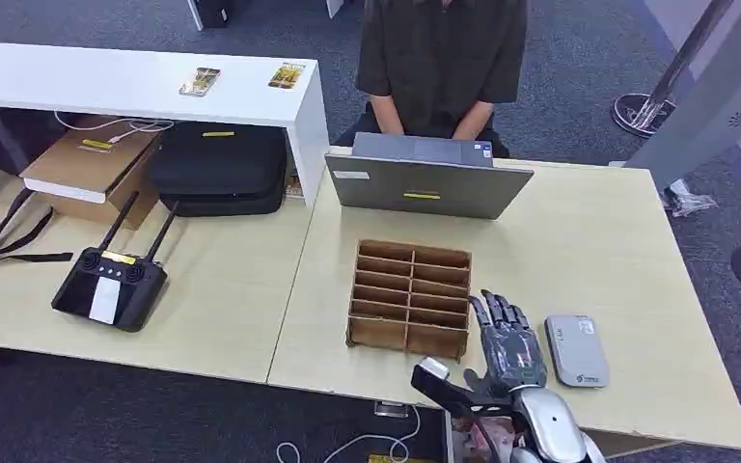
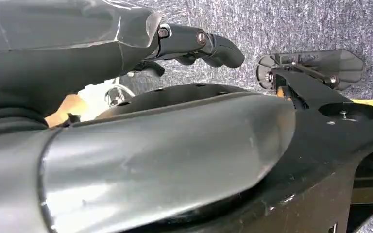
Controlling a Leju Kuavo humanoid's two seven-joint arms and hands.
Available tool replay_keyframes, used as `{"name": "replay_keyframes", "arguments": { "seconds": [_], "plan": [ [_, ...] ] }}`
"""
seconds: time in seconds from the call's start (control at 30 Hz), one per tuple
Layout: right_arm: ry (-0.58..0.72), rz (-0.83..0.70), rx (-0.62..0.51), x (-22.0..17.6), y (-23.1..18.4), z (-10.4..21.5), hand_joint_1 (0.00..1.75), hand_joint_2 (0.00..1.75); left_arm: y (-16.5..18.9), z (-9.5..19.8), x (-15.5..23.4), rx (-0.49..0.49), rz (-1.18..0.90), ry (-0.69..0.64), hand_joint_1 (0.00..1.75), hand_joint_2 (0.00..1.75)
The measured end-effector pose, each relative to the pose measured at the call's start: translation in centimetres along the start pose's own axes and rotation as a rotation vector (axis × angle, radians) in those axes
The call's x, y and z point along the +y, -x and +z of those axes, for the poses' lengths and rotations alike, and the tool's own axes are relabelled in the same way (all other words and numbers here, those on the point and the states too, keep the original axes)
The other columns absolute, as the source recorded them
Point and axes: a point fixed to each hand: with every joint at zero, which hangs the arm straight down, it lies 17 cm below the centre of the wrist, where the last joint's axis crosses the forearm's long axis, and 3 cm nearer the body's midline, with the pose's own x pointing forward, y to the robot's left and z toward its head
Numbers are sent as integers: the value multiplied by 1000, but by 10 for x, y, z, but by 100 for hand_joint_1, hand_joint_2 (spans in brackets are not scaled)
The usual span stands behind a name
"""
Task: Pass the card to the sensor for recognition and then transmit it.
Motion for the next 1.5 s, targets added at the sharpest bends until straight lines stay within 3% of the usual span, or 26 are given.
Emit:
{"name": "replay_keyframes", "arguments": {
  "seconds": [0.97,1.5],
  "plan": [
    [94,-23,-116,-27,-37,-33,0,175,-1,0,-3,-3,-63,17,0,0],
    [69,-73,-68,-16,-37,-32,0,175,-1,0,-3,-1,-98,25,0,0]
  ]
}}
